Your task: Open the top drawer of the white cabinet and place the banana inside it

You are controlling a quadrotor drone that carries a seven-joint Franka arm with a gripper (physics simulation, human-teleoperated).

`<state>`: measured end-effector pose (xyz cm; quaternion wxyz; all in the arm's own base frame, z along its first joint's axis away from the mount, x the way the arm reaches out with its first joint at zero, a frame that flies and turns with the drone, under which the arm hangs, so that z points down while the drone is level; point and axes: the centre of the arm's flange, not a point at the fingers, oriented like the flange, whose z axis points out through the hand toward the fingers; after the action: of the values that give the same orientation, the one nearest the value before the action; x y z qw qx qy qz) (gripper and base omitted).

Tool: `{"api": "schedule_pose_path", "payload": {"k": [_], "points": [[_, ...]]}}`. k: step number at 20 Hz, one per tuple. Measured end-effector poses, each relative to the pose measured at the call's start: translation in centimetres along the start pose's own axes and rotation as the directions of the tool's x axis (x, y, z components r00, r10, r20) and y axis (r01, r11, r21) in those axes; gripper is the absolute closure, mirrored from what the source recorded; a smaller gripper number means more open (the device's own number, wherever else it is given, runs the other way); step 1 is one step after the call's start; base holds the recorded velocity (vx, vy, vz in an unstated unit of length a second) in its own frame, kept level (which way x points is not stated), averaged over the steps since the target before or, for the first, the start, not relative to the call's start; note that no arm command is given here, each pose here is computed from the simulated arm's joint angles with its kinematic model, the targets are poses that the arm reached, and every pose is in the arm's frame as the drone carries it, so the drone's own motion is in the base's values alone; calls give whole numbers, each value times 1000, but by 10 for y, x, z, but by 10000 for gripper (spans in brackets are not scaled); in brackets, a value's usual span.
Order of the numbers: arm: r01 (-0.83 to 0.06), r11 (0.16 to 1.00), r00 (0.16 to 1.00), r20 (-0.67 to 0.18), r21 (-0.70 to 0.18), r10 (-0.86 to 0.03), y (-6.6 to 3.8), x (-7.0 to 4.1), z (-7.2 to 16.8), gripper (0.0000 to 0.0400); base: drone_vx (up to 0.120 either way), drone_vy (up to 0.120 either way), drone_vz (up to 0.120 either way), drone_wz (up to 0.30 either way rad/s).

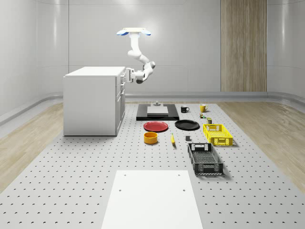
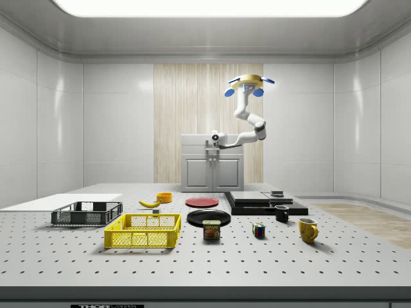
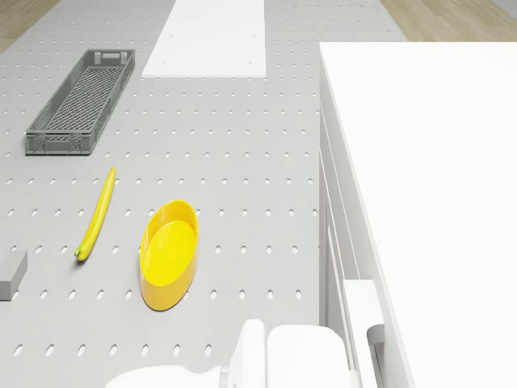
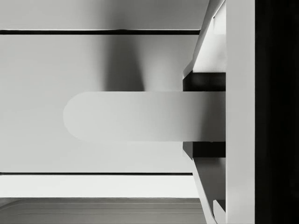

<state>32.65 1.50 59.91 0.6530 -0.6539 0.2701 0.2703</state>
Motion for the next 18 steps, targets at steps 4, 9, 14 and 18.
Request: {"api": "schedule_pose_path", "payload": {"k": [4,9,14,18], "points": [[-1,1000,1000,0,0,1,0,0,-6,288,0,0,0,0],[-12,1000,1000,-1,-1,12,0,0,-12,288,0,0,0,0],[7,1000,1000,0,0,-7,1,1,-21,280,0,0,0,0],[29,996,999,-11,-79,-30,10,15,-46,44,0,0,0,0]]}}
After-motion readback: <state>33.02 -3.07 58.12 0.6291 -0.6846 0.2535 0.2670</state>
